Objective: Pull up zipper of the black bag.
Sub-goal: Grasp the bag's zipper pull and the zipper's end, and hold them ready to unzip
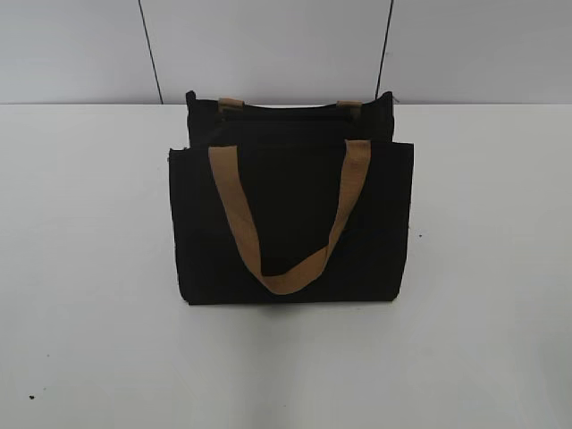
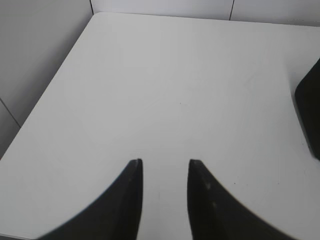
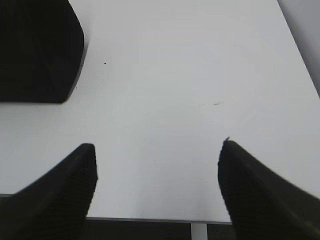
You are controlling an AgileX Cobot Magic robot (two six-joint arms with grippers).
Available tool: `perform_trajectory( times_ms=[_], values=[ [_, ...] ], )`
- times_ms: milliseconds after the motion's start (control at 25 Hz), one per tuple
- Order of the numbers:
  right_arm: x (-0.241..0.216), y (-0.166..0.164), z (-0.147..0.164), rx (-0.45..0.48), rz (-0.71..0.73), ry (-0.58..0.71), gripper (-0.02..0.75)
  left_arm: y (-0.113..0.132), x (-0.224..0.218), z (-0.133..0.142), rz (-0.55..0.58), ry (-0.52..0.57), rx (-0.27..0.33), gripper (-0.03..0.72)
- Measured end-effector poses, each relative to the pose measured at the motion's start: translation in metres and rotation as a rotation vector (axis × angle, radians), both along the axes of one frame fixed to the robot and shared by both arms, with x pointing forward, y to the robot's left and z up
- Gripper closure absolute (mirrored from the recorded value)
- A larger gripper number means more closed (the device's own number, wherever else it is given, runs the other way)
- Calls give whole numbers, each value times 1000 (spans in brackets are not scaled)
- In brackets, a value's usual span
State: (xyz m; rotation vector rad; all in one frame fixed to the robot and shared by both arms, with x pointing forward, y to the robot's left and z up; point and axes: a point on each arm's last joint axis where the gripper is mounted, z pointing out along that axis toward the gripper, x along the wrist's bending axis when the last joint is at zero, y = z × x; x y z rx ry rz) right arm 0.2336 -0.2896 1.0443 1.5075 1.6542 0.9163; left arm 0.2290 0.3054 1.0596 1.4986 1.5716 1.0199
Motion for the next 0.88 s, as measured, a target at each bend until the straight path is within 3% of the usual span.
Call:
perform_trajectory(
  times_ms=[120,280,400,520,680,880],
  values=[
    [0,0,0,0,0,0,160,-1,0,5,-9,-35,-10,395],
    [0,0,0,0,0,0,160,-4,4,20,-31,-174,-31,153],
    [0,0,0,0,0,0,160,-3,17,32,-33,-251,-28,69],
    [0,0,0,0,0,0,160,-3,36,44,-36,-363,-23,77],
    [0,0,0,0,0,0,160,-3,69,51,-41,-536,-14,160],
    [0,0,0,0,0,0,160,-2,113,36,-37,-556,-43,251]
  ],
)
